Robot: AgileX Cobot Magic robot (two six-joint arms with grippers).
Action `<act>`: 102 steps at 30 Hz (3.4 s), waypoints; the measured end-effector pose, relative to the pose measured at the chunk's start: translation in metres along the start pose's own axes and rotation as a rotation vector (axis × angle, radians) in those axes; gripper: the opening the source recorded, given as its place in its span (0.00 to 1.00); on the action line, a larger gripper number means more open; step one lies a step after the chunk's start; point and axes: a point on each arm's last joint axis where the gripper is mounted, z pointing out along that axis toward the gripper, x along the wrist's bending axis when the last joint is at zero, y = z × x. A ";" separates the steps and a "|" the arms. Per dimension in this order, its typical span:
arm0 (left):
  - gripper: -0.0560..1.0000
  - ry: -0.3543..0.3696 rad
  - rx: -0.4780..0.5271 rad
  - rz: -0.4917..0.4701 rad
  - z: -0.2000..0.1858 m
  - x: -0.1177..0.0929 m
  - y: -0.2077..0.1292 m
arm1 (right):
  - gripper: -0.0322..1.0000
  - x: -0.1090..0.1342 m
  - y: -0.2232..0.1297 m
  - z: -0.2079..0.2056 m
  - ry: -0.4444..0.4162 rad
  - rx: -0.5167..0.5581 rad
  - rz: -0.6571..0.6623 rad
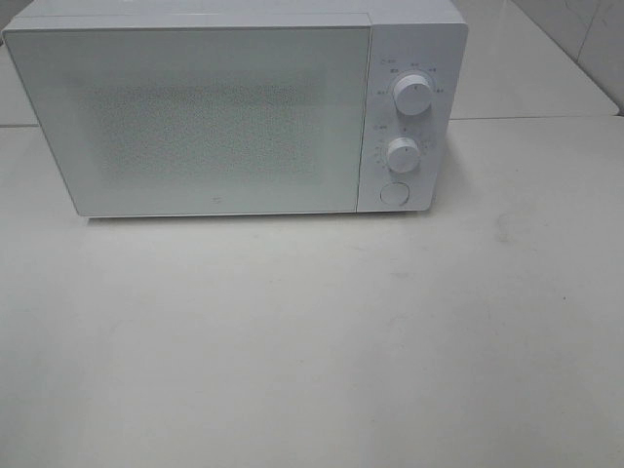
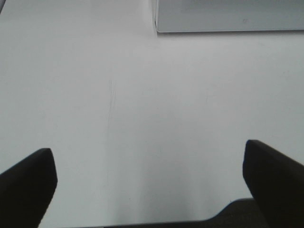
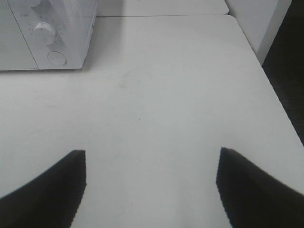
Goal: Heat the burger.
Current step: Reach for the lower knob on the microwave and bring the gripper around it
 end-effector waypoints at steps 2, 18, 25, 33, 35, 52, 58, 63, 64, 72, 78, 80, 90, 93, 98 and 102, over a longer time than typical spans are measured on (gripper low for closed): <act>0.99 0.000 -0.016 0.001 -0.002 0.000 -0.001 | 0.76 0.000 0.000 0.000 0.000 0.000 0.000; 0.99 0.001 -0.152 0.010 -0.019 -0.001 -0.013 | 0.76 0.000 0.000 0.000 0.000 0.000 0.000; 0.99 0.001 -0.152 0.010 -0.019 -0.001 -0.013 | 0.76 0.000 0.000 0.000 0.000 0.000 0.000; 0.99 0.001 -0.152 0.010 -0.019 -0.001 -0.013 | 0.76 0.000 0.000 0.000 0.000 0.000 0.000; 0.99 0.001 -0.152 0.010 -0.019 -0.001 -0.013 | 0.76 0.000 0.000 0.000 0.000 0.000 0.000; 0.99 0.001 -0.152 0.010 -0.019 -0.001 -0.013 | 0.76 0.004 0.029 0.010 0.011 -0.046 -0.009; 0.99 0.001 -0.152 0.009 -0.019 -0.001 -0.013 | 0.76 0.007 0.046 0.027 0.019 -0.056 -0.019; 0.99 0.001 -0.152 0.009 -0.019 -0.001 -0.013 | 0.76 0.011 0.059 0.049 0.033 -0.084 -0.029; 0.99 0.001 -0.152 0.009 -0.019 -0.001 -0.013 | 0.76 0.011 0.059 0.049 0.033 -0.084 -0.029; 0.99 0.001 -0.152 0.009 -0.019 -0.001 -0.013 | 0.76 0.018 0.067 0.090 0.056 -0.100 -0.037; 0.99 0.001 -0.153 0.009 -0.019 -0.001 -0.013 | 0.76 0.023 0.075 0.115 0.079 -0.144 -0.035; 0.99 0.001 -0.153 0.009 -0.019 -0.001 -0.013 | 0.76 0.025 0.077 0.123 0.085 -0.153 -0.034; 0.99 0.001 -0.153 0.009 -0.019 -0.001 -0.013 | 0.76 0.032 0.088 0.160 0.120 -0.209 0.000; 0.99 0.001 -0.153 0.009 -0.019 -0.001 -0.013 | 0.76 0.034 0.091 0.172 0.134 -0.242 0.006; 0.99 0.001 -0.153 0.009 -0.019 -0.001 -0.013 | 0.76 0.040 0.086 0.199 0.171 -0.336 0.018; 0.99 0.001 -0.153 0.009 -0.019 -0.001 -0.013 | 0.76 0.038 0.078 0.212 0.154 -0.361 0.044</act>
